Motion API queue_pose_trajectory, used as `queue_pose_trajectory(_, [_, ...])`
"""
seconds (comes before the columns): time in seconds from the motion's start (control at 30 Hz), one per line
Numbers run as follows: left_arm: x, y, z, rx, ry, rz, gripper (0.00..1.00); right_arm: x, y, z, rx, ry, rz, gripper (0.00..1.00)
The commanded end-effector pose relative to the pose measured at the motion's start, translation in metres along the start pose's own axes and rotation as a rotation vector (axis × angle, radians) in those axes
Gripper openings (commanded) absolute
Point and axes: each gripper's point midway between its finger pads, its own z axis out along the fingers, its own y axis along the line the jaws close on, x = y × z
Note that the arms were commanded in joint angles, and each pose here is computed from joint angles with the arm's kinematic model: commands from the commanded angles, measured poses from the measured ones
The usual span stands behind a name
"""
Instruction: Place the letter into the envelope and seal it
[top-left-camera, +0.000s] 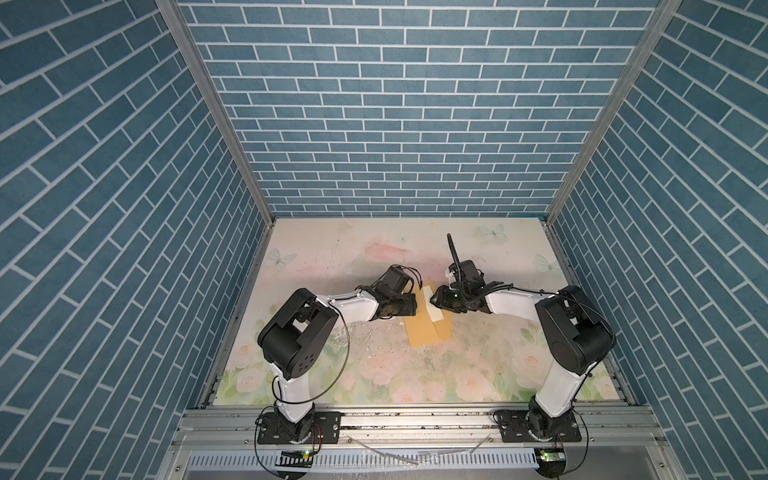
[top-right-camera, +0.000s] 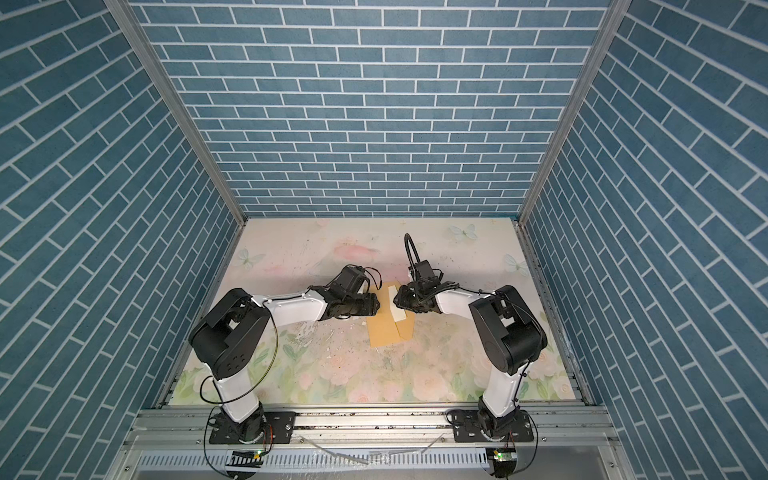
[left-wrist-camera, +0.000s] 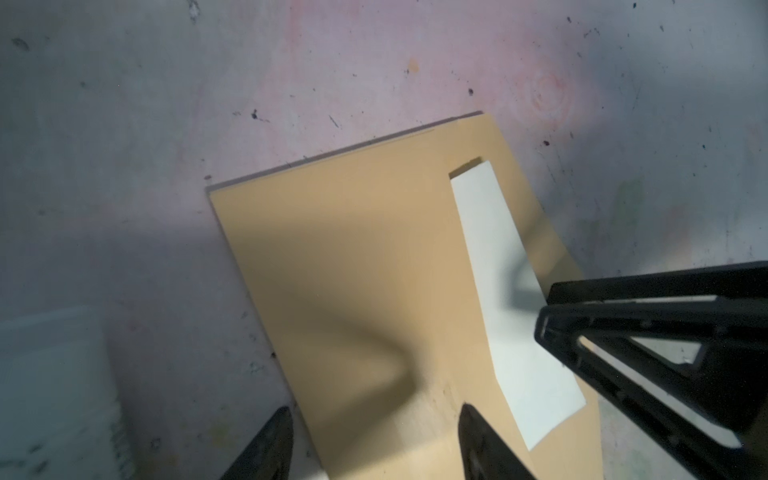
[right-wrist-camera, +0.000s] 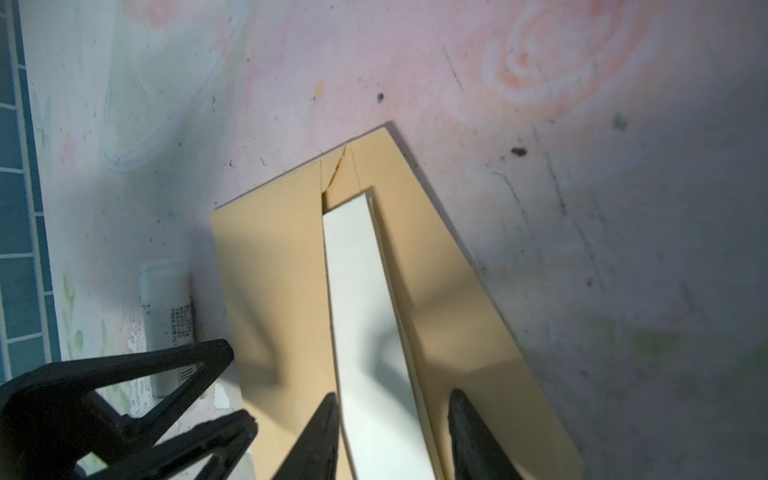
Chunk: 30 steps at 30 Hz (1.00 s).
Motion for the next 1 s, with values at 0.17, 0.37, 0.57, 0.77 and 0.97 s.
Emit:
queue_pose_trajectory(0.17, [0.006,-0.005,0.011,0.026,0.023,-0.004,0.59,0.017,-0.009,0.007,0.001,0.052,0.044,0.41])
queue_pose_trajectory(0.37, [0.006,-0.006,0.013,0.033,0.022,-0.006,0.58,0.020,-0.004,0.012,-0.018,0.073,0.046,0.40])
queue_pose_trajectory(0.57, [0.006,-0.008,0.015,0.040,0.024,-0.007,0.58,0.022,0.001,0.016,-0.024,0.084,0.041,0.40])
queue_pose_trajectory(0.77, [0.006,-0.008,0.017,0.045,0.024,-0.008,0.58,0.025,0.005,0.018,-0.027,0.095,0.037,0.40])
queue_pose_trajectory(0.97, [0.005,-0.010,0.017,0.051,0.022,-0.011,0.58,0.027,0.010,0.020,-0.032,0.102,0.030,0.40])
